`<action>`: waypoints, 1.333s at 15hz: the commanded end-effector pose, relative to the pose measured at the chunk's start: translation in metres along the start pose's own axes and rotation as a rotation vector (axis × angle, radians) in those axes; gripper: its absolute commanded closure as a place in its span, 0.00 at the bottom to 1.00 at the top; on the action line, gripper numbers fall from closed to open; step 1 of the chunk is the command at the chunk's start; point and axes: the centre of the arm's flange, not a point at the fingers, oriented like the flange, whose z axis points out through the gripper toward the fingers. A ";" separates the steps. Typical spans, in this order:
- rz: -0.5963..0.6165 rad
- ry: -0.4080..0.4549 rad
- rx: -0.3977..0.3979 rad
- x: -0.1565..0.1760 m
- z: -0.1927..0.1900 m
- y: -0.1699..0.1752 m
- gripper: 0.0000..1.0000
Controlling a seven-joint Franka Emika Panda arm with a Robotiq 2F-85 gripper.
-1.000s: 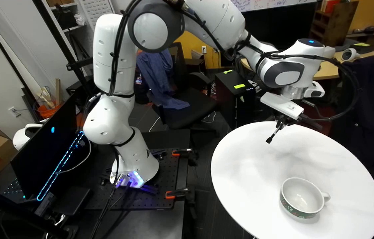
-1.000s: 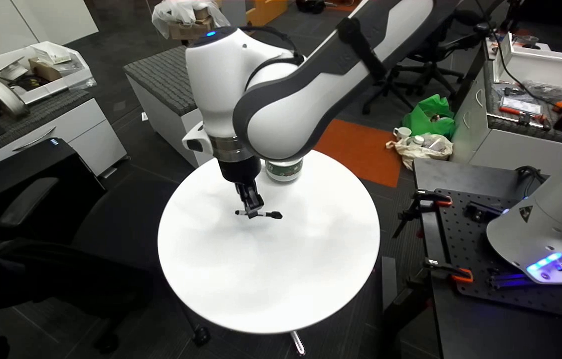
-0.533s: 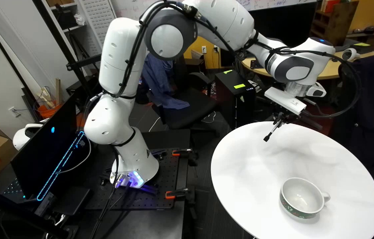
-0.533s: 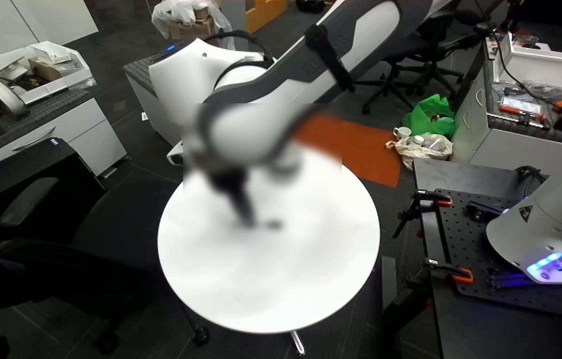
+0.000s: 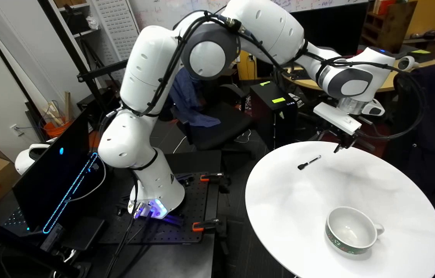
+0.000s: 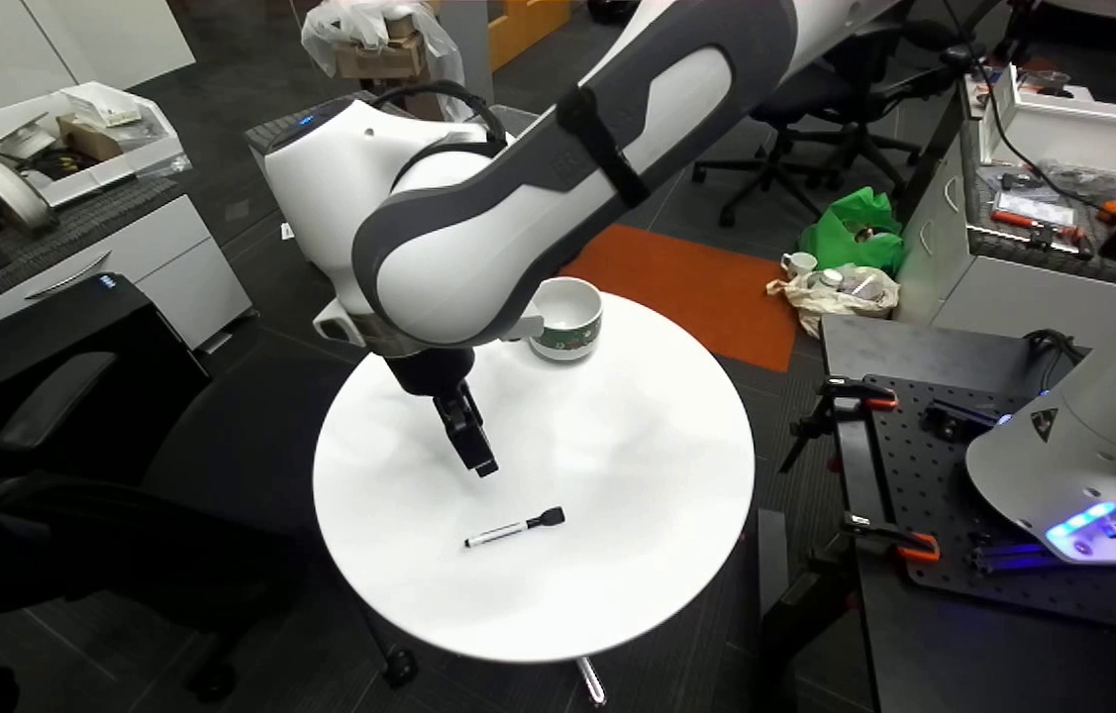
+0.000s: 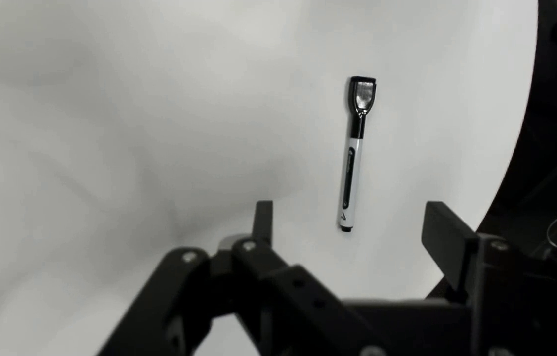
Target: Take the black marker out of the mug
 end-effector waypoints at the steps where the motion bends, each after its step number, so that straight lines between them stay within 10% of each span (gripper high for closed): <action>1: 0.022 -0.016 -0.028 0.009 -0.011 0.001 0.00; 20: 0.316 0.526 -0.279 -0.049 -0.047 0.018 0.00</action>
